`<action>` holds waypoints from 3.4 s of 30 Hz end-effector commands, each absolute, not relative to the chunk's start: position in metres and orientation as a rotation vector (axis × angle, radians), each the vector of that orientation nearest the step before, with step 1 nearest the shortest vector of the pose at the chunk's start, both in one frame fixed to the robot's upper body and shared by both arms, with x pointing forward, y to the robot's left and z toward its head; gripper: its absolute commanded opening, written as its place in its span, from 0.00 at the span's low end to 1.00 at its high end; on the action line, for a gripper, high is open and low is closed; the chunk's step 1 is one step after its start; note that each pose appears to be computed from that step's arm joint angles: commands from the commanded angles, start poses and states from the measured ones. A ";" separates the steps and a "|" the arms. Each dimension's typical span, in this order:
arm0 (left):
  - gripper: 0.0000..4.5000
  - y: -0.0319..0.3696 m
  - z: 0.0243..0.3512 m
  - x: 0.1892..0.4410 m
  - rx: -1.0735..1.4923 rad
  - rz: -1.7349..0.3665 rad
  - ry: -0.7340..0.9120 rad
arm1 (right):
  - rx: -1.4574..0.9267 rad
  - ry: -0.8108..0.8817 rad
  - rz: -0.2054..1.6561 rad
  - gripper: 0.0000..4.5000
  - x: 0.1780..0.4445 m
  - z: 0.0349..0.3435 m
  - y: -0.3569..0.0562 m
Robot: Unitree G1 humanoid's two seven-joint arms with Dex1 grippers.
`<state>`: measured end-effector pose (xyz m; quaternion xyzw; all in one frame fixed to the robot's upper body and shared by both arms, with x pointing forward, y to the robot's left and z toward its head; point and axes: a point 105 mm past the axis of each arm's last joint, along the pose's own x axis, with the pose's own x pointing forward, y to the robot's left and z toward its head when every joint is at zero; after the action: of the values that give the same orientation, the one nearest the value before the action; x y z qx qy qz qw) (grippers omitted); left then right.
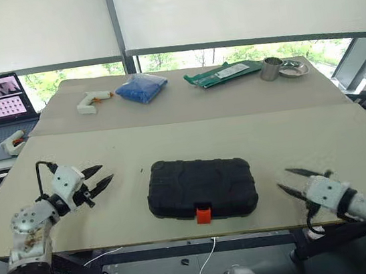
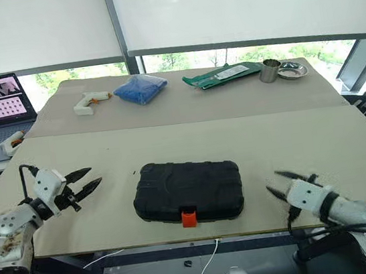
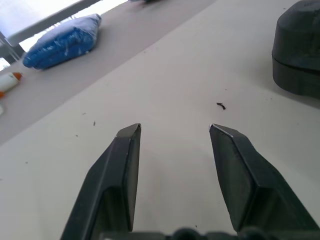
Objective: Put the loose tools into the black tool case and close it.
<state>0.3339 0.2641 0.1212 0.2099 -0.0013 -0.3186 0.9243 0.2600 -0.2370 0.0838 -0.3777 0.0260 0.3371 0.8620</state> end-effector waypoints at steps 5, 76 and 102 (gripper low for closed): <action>0.00 0.197 0.148 0.379 0.376 -0.850 -0.041 | -0.576 0.124 1.066 0.01 0.212 0.099 -0.171; 0.00 0.078 0.086 0.351 0.220 -1.156 0.463 | -0.387 0.023 0.950 0.01 0.322 0.105 -0.100; 0.00 0.090 0.134 0.379 0.054 -0.969 0.148 | -0.430 0.061 1.016 0.01 0.345 0.101 -0.075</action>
<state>0.3770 0.0851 0.1303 0.0296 0.0820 -0.4753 0.8755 0.3414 -0.0790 0.0861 -0.1984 0.0593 0.4832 0.8507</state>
